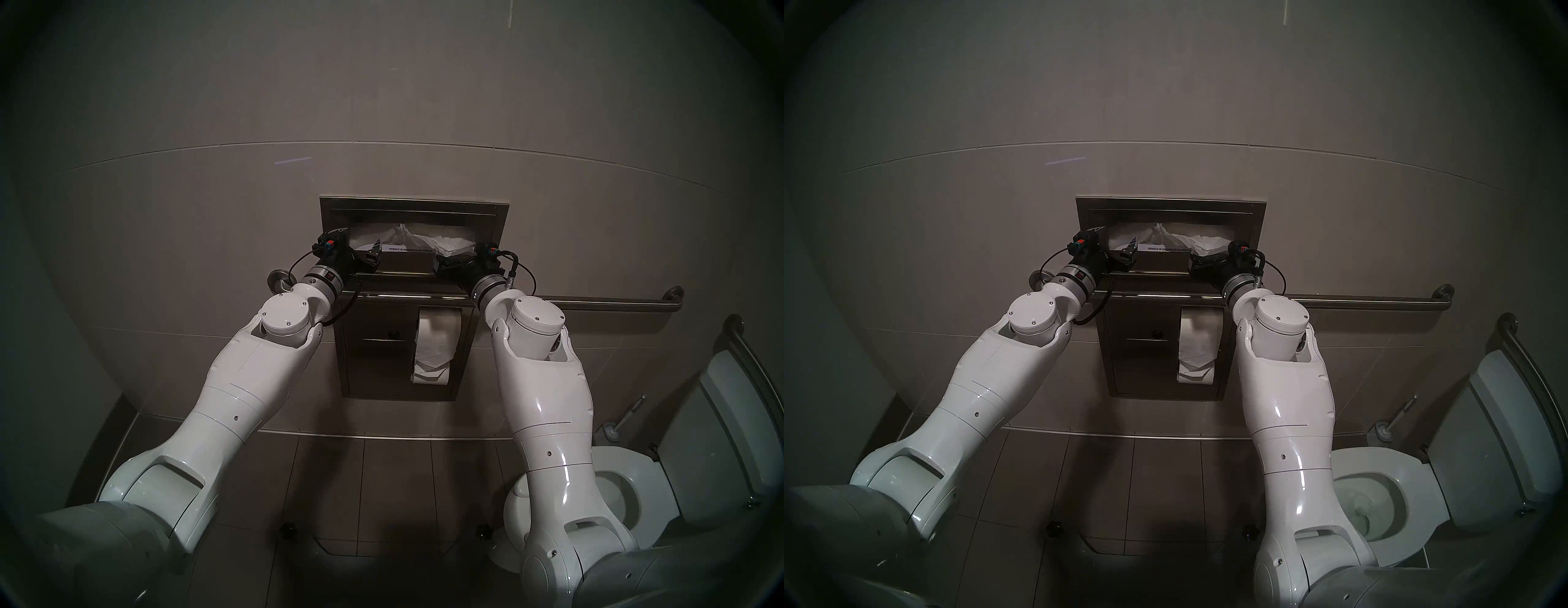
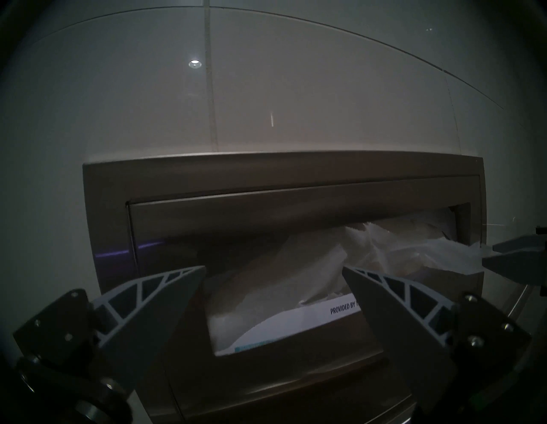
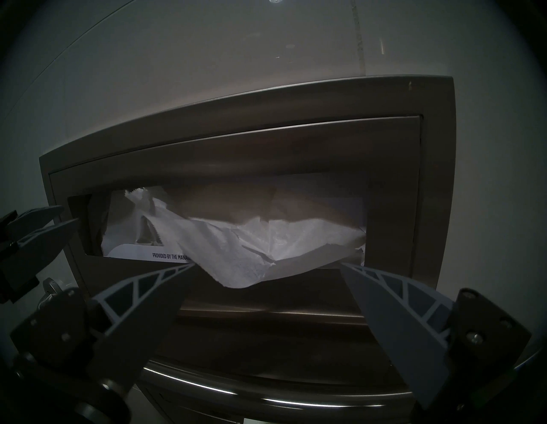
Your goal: Take out a toilet seat cover
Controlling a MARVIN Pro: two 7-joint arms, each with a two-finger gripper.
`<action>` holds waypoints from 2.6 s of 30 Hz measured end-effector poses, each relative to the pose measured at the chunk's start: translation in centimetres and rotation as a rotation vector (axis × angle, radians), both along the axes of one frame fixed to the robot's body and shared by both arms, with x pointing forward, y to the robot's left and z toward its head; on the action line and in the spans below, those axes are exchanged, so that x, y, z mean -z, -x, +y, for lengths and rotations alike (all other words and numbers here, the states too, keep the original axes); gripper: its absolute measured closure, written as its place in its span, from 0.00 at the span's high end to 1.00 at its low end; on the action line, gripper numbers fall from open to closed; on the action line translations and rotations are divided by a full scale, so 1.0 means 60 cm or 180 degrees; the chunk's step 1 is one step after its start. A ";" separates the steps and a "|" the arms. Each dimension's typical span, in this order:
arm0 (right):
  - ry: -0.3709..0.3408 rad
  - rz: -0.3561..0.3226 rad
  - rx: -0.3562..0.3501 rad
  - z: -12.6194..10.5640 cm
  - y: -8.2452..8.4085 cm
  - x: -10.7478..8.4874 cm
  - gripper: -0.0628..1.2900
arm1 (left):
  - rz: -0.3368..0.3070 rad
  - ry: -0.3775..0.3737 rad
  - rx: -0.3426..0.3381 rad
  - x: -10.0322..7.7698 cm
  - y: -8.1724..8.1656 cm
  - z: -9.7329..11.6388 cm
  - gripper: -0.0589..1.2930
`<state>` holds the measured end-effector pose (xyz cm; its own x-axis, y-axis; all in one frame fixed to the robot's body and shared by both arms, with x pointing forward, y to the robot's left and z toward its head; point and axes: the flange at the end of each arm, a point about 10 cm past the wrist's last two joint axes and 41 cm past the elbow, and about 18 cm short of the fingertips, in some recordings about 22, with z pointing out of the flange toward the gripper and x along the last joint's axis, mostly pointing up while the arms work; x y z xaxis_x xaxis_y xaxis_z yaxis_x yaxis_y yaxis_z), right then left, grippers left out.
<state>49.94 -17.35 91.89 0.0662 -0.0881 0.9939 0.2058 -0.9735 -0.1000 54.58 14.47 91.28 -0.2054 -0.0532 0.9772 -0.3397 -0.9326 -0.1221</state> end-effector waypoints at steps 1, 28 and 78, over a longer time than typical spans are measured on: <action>0.0000 -0.0001 0.0001 -0.001 0.001 0.000 0.97 | -0.0015 0.0002 0.0005 -0.003 -0.001 -0.004 0.98; 0.0003 -0.0057 0.0057 -0.017 0.018 -0.009 0.97 | 0.0098 0.0101 0.0091 0.022 -0.013 -0.039 0.98; -0.0051 -0.0098 0.0065 -0.024 0.057 -0.012 0.97 | 0.0187 -0.0027 -0.0001 0.040 -0.067 -0.046 0.97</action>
<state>46.52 -18.78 92.59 0.0335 -0.1052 0.9939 0.1891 -0.9758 -0.1096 58.60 11.70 88.85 -0.1475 -0.0615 0.9871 -0.3463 -0.9317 -0.1098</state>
